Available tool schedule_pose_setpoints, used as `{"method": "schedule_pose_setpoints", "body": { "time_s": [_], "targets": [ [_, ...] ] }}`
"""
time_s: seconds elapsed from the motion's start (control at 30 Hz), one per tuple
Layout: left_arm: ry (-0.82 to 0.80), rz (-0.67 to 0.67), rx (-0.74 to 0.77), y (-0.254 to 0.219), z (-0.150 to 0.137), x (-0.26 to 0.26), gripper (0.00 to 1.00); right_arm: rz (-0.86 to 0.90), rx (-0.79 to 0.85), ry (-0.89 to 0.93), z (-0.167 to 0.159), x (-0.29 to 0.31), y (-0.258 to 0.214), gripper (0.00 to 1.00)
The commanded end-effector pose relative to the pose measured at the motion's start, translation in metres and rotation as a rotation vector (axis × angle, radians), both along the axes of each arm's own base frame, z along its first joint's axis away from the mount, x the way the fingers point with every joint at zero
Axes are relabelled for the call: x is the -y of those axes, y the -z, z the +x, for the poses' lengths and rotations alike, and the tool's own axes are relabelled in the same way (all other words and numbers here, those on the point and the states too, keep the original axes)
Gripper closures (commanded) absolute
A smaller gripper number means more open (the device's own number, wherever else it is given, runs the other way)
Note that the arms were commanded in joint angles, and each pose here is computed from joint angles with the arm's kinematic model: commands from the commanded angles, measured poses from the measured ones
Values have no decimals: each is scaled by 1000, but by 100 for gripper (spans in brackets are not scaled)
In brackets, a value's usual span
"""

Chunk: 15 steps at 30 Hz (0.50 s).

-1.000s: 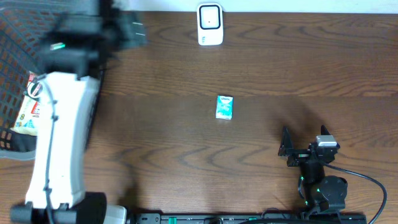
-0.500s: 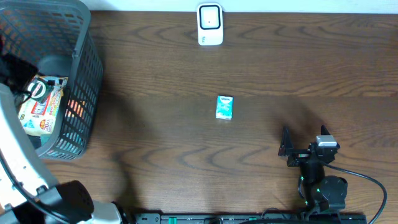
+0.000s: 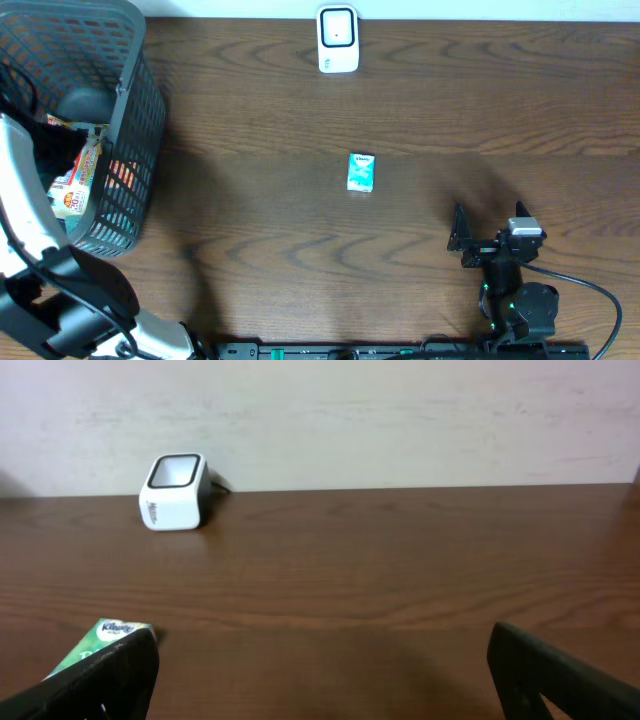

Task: Scan the item barcode
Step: 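Move the left gripper back into the grey basket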

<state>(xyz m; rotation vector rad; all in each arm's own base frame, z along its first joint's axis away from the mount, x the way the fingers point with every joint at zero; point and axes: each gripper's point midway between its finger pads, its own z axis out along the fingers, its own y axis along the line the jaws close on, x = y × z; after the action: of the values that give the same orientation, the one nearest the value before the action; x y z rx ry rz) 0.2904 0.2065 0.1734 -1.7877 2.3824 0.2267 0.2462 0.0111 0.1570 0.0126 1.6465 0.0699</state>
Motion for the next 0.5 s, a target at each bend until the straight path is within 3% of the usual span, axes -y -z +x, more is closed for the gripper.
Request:
{"method": "schedule_pose_setpoints", "body": {
  "time_s": [0.0, 0.47],
  "targets": [
    [-97, -28, -69, 28, -9, 0, 17, -12, 1, 4, 0, 1, 0, 1],
    [-184, -94, -192, 91, -26, 10, 17, -12, 1, 4, 0, 1, 0, 1]
  ]
}}
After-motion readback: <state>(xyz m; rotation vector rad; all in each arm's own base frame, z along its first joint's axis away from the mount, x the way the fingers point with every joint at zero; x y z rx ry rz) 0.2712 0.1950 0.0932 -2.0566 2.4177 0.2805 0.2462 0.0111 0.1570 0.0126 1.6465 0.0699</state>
